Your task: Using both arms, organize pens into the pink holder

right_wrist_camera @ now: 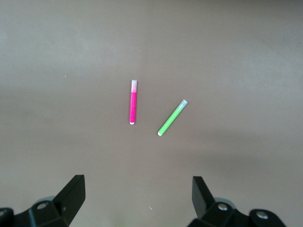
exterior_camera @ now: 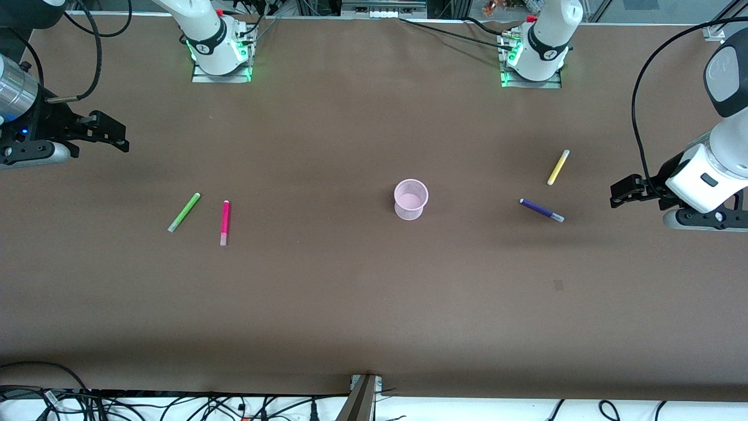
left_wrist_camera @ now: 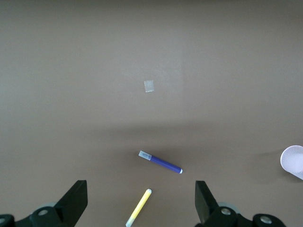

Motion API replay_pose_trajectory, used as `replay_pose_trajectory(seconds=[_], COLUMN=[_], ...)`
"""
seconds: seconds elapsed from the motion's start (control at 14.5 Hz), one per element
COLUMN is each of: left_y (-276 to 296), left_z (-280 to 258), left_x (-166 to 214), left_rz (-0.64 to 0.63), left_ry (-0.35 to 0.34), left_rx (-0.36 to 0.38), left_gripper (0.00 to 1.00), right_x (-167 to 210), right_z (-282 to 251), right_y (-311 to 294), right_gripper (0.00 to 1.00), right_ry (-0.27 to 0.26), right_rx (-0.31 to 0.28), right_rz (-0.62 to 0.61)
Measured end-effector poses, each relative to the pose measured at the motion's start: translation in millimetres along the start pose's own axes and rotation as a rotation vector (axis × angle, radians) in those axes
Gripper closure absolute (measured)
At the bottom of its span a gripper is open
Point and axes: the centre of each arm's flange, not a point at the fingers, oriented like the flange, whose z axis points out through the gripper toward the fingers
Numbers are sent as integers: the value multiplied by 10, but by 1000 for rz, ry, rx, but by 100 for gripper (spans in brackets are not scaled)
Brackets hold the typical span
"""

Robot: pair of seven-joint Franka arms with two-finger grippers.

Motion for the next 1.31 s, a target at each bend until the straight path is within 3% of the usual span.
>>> replay_pose_trajectory(seconds=[0.97, 1.31], left_y=[12, -9], left_z=[33, 43], left_x=[-42, -55], left_rz=[1, -33], left_ry=[-38, -51], left_rx=[-2, -35], left_gripper=[0, 0], right_x=[-85, -74], right_z=[-7, -14], right_y=[7, -15], right_gripper=[0, 0], right_ry=[12, 20], right_rx=[5, 4], right_rz=[0, -4])
